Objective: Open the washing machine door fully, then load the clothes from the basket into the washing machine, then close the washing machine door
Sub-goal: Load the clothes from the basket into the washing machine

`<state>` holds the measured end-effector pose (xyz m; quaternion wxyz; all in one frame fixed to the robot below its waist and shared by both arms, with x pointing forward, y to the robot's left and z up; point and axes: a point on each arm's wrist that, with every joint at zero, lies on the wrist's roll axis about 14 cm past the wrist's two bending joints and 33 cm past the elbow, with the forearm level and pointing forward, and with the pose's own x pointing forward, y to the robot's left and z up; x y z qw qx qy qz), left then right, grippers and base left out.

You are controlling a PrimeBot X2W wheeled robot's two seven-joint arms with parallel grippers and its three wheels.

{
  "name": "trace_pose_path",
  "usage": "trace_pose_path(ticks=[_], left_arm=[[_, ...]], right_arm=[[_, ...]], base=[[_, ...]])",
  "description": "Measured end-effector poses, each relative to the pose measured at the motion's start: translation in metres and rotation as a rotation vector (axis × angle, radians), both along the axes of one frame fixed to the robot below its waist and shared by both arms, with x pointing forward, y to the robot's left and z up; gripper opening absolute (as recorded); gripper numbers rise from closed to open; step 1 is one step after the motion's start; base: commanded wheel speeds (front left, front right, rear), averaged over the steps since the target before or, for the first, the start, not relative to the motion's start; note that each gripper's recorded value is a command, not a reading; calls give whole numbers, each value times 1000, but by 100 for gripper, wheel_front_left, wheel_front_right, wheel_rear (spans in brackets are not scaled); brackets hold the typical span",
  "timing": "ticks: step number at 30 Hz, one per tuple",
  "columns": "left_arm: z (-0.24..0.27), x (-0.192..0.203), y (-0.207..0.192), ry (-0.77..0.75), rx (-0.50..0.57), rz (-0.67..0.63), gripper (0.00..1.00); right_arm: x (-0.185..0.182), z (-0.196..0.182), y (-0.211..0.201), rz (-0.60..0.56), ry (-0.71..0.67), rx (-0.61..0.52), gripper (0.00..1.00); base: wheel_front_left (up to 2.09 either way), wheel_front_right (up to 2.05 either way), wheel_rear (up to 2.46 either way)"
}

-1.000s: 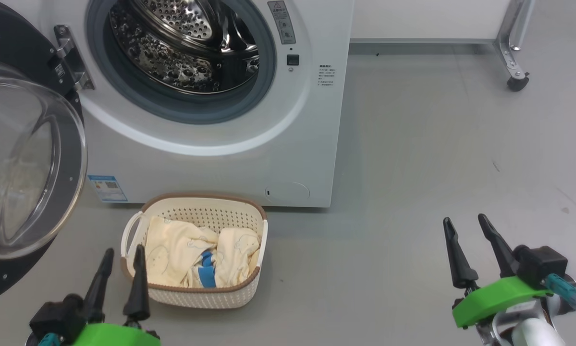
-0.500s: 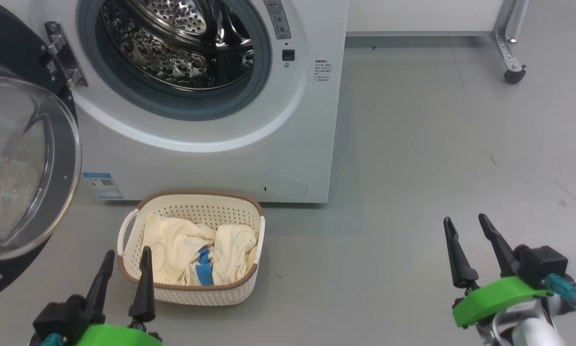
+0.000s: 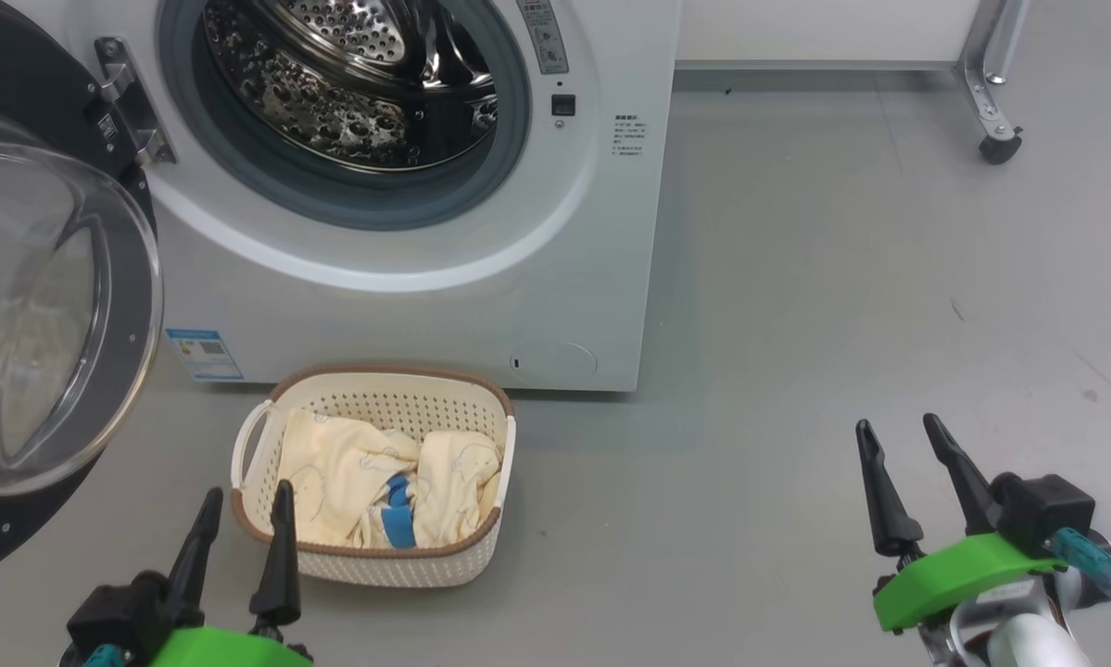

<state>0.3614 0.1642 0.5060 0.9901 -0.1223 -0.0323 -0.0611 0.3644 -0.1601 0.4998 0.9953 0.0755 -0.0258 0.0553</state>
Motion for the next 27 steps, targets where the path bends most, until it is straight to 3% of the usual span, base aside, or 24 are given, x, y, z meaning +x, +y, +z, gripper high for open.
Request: trace_pose_path(ticks=[27], left_arm=[[-4, -2, -2, 12, 9, -5, 100]], right_arm=[[2, -3, 3, 10, 8, -4, 100]], base=[[0, 0, 0]])
